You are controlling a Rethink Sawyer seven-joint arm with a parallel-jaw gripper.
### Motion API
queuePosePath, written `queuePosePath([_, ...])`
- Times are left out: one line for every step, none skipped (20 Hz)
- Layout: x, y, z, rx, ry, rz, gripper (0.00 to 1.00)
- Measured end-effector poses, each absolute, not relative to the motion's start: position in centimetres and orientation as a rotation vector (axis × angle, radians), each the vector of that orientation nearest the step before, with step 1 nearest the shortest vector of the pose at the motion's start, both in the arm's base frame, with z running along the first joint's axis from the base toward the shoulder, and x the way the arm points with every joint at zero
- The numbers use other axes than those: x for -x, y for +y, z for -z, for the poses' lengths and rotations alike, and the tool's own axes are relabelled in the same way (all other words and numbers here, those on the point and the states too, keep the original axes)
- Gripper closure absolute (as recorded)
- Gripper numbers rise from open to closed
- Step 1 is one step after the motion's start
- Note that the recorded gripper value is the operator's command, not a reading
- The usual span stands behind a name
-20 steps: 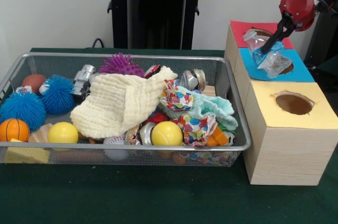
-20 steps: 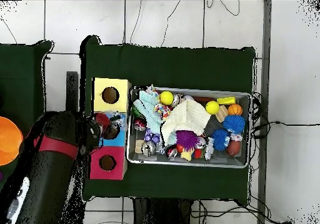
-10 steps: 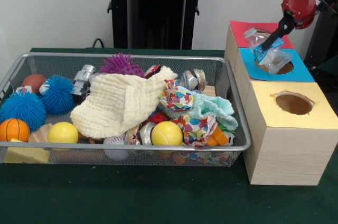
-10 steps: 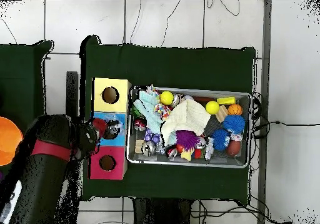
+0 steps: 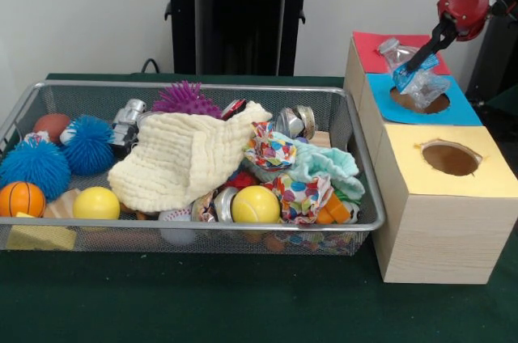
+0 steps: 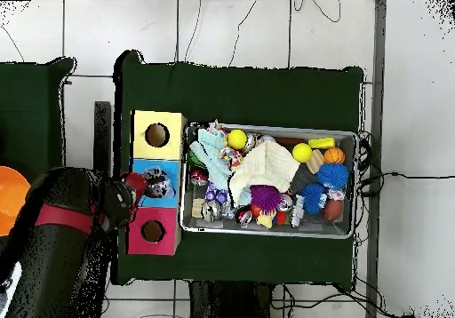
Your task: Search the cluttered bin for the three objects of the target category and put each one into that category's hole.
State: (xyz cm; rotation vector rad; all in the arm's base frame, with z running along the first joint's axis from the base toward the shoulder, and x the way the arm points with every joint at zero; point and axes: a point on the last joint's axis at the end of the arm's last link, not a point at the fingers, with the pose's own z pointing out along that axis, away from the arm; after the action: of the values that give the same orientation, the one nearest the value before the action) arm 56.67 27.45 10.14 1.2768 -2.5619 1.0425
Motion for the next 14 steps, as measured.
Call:
queuePosePath([-56.68, 27.45, -10.14, -1.277, -2.562, -1.043, 1.00])
queuePosePath([-56.68, 27.45, -10.14, -1.277, -2.562, -1.043, 1.00])
queuePosePath([-56.65, 27.47, -10.13, -1.277, -2.561, -1.043, 1.00])
queuePosePath([-56.63, 27.48, -10.13, -1.278, -2.561, -1.043, 1.00])
queuePosePath([-56.57, 27.53, -10.11, -1.279, -2.560, -1.043, 1.00])
queuePosePath([-56.54, 27.55, -10.11, -1.280, -2.559, -1.043, 1.00])
queuePosePath([-56.48, 27.61, -10.09, -1.281, -2.558, -1.043, 1.00])
queuePosePath([-56.41, 27.66, -10.07, -1.283, -2.557, -1.043, 1.00])
queuePosePath([-56.32, 27.72, -10.05, -1.285, -2.555, -1.043, 1.00])
queuePosePath([-56.23, 27.77, -10.04, -1.289, -2.552, -1.045, 1.00])
queuePosePath([-56.16, 27.81, -10.03, -1.291, -2.550, -1.047, 1.00])
queuePosePath([-56.09, 27.83, -10.03, -1.292, -2.548, -1.048, 1.00])
queuePosePath([-55.99, 27.85, -10.04, -1.293, -2.546, -1.049, 1.00])
queuePosePath([-55.81, 27.86, -10.02, -1.294, -2.542, -1.050, 1.00])
